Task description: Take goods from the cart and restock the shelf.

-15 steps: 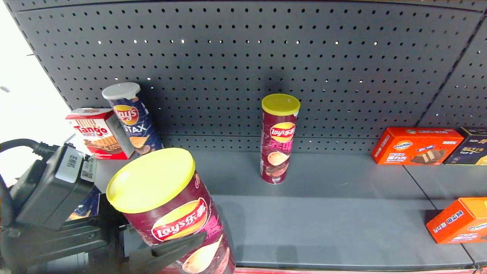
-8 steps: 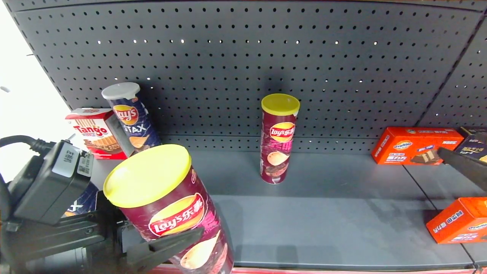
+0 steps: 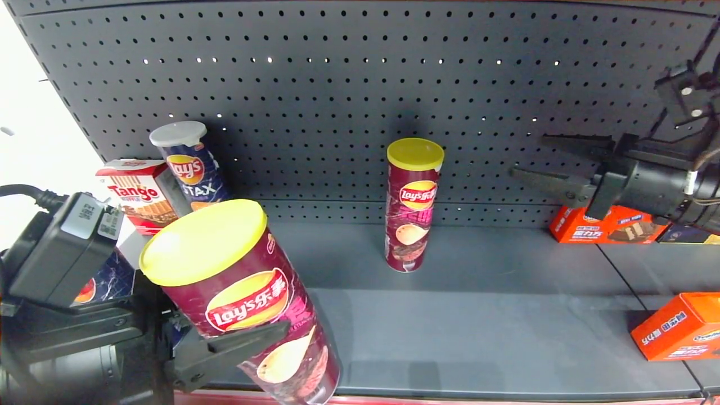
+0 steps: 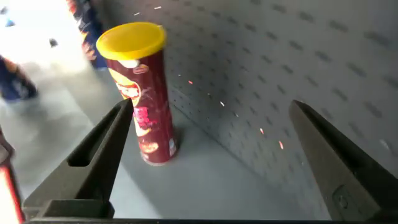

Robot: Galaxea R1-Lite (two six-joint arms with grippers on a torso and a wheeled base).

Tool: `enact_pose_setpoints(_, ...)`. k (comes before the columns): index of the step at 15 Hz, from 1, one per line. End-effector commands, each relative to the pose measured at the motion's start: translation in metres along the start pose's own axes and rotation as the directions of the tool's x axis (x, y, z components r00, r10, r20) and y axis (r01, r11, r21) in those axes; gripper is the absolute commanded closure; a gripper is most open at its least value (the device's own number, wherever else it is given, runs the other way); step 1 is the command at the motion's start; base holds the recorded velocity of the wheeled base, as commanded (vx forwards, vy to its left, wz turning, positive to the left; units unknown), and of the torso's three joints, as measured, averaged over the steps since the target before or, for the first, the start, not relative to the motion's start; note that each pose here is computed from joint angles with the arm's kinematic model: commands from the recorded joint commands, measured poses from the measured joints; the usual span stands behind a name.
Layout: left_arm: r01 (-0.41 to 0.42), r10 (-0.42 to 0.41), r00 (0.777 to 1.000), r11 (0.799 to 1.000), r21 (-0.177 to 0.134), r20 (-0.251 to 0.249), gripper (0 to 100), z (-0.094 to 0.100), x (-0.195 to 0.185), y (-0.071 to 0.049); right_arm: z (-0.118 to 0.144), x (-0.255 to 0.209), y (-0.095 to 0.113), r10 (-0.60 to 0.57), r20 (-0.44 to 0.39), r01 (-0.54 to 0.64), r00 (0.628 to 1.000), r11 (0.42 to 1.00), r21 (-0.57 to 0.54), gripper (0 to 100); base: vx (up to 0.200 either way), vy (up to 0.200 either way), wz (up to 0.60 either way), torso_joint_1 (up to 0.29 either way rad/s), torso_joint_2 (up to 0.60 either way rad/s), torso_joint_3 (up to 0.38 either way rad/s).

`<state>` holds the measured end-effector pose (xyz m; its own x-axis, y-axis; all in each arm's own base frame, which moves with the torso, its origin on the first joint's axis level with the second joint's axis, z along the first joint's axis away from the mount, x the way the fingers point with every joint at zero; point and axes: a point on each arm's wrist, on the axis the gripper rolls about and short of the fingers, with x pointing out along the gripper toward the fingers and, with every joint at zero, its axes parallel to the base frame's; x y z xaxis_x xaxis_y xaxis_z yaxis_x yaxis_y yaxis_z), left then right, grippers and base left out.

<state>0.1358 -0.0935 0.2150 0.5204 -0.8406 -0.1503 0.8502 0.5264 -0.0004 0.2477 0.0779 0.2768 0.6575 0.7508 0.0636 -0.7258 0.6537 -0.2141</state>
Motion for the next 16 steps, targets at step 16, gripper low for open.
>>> enact_pose_setpoints(16, -0.019, 0.018, 1.000, 1.000, -0.011, -0.012, 100, 0.002, 0.008, 0.009, -0.064, 0.094, -0.002, 0.383, 0.021, -0.383, 0.924, 0.924, -0.006, 0, 0.000, 0.000, 0.00, 0.000, 0.00, 0.000)
